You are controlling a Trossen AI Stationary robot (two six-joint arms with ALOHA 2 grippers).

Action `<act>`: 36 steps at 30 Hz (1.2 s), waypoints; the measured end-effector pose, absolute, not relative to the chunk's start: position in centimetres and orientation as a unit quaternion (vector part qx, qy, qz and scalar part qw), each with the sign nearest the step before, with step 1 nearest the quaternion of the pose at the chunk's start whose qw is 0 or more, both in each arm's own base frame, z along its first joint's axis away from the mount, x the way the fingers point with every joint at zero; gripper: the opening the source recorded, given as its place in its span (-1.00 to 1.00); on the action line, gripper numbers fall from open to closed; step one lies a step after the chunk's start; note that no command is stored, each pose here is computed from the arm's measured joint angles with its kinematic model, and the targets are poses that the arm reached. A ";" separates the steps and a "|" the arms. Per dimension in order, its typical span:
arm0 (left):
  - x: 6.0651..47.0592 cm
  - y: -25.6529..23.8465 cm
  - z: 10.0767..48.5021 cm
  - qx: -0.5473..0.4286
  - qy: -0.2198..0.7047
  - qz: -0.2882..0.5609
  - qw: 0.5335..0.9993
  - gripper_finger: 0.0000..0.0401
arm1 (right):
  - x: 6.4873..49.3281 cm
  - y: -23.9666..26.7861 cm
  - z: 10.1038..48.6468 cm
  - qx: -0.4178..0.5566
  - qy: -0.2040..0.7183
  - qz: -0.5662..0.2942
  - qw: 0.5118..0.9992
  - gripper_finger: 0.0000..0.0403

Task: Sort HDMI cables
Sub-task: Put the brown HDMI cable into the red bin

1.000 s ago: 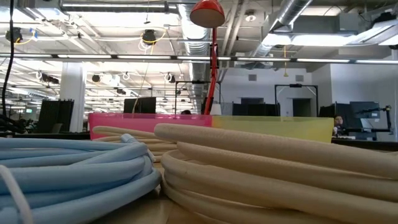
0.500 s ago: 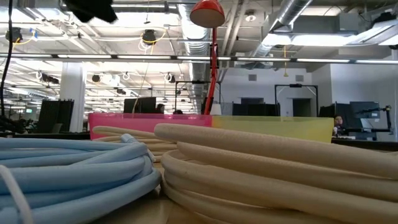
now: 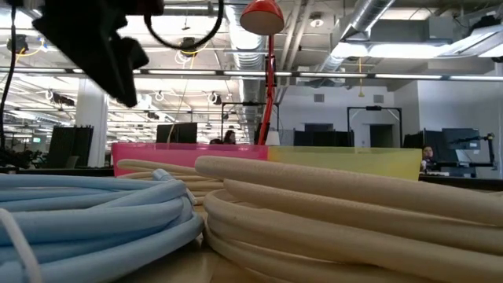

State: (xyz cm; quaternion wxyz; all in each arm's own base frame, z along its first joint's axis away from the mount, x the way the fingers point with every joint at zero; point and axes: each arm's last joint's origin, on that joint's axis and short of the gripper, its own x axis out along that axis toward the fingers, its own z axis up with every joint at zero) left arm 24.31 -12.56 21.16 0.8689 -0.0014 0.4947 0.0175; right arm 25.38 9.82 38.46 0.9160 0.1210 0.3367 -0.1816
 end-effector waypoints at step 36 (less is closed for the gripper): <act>22.3 -11.2 14.3 0.040 0.442 -0.030 0.896 -0.12 | 25.7 9.3 38.5 0.128 0.331 -0.192 0.915 -0.58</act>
